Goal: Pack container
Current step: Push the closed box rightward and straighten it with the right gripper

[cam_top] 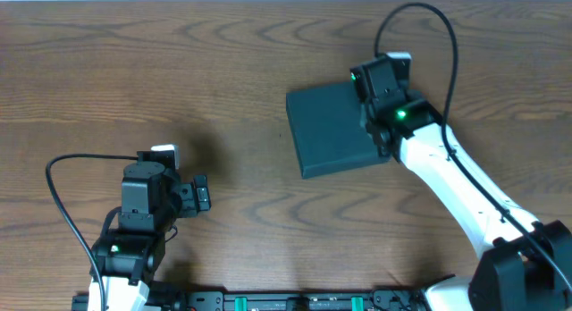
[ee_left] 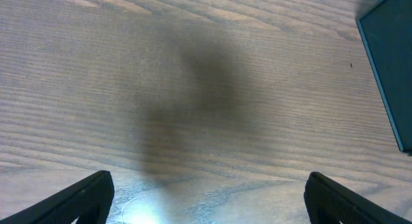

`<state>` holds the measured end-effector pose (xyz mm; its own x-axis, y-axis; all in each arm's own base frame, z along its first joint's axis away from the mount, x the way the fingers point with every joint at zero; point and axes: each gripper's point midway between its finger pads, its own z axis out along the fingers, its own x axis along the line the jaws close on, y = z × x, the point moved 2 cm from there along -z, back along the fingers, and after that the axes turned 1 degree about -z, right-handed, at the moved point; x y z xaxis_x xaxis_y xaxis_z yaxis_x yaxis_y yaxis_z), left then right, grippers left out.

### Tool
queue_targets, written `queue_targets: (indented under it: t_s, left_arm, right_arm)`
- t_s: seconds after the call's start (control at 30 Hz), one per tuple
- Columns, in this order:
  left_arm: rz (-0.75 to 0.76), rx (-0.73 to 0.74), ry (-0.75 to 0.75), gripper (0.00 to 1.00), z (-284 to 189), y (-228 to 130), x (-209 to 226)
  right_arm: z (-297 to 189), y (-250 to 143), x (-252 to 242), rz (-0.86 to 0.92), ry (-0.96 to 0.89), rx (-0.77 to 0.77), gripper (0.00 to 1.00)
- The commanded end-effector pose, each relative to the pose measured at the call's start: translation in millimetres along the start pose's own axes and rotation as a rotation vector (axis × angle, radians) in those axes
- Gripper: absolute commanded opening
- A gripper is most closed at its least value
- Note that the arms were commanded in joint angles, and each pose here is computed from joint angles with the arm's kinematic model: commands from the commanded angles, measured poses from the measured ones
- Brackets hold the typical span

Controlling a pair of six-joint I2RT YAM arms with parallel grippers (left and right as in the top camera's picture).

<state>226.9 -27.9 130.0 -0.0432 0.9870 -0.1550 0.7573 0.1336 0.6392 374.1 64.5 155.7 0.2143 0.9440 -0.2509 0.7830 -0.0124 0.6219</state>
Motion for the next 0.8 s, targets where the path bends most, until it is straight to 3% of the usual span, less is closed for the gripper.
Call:
queue_targets:
  t_s: [0.0,0.23,0.4,0.63,0.77]
  left_arm:
    - [0.002,0.001,0.008,0.95,1,-1,2]
    - [0.002,0.001,0.008,0.95,1,-1,2]
    - [0.002,0.001,0.008,0.95,1,-1,2]
    - [0.002,0.001,0.008,0.95,1,-1,2]
    - [0.002,0.001,0.008,0.95,1,-1,2]
  right_arm:
    - [9,-22,-9,0.077,-0.018,0.046,0.01]
    - [23,-64,-10,0.108,-0.02,0.143,0.01]
    - [25,-93,9,0.158,0.096,0.257,0.02]
    - [20,-95,38,0.217,0.268,0.304,0.01]
    - [22,-91,35,0.219,0.246,0.279,0.01]
